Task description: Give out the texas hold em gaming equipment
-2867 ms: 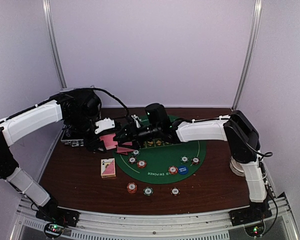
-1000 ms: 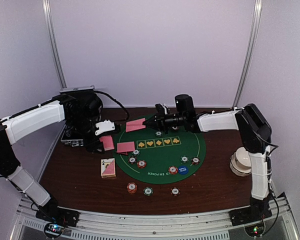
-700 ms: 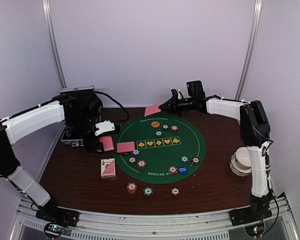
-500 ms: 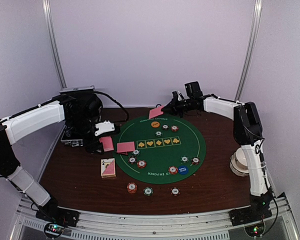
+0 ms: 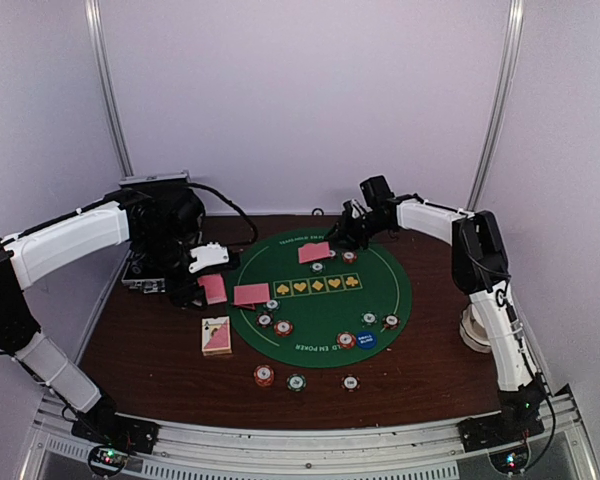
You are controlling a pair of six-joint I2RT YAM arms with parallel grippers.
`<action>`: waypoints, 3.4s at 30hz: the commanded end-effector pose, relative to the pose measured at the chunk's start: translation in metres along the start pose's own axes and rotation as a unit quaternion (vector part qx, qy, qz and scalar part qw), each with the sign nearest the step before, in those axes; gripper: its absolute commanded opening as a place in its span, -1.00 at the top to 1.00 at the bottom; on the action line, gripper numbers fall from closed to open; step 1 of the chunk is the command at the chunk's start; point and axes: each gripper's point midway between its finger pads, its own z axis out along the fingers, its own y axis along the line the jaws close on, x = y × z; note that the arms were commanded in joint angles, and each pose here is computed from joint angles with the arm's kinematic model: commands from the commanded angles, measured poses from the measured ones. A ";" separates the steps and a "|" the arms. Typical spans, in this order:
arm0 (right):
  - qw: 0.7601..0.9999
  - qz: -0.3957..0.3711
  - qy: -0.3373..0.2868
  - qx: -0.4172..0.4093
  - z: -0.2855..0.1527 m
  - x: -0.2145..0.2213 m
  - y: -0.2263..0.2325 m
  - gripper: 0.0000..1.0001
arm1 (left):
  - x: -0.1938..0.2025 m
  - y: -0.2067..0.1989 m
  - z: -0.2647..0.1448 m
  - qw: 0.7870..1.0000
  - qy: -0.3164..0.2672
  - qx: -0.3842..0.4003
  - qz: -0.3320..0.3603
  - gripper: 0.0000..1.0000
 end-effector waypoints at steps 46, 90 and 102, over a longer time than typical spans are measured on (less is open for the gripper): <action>0.965 -0.092 0.076 -0.233 -0.021 0.252 0.230 -0.62 | -0.033 0.001 -0.031 0.996 -0.077 0.011 -0.033 1.00; 0.940 -0.058 0.134 -0.308 0.029 0.270 0.269 -0.52 | -0.035 0.001 -0.029 0.996 -0.076 0.019 -0.037 1.00; 0.951 -0.032 0.127 -0.279 0.037 0.250 0.236 -0.32 | -0.034 0.000 -0.032 0.996 -0.077 0.016 -0.034 1.00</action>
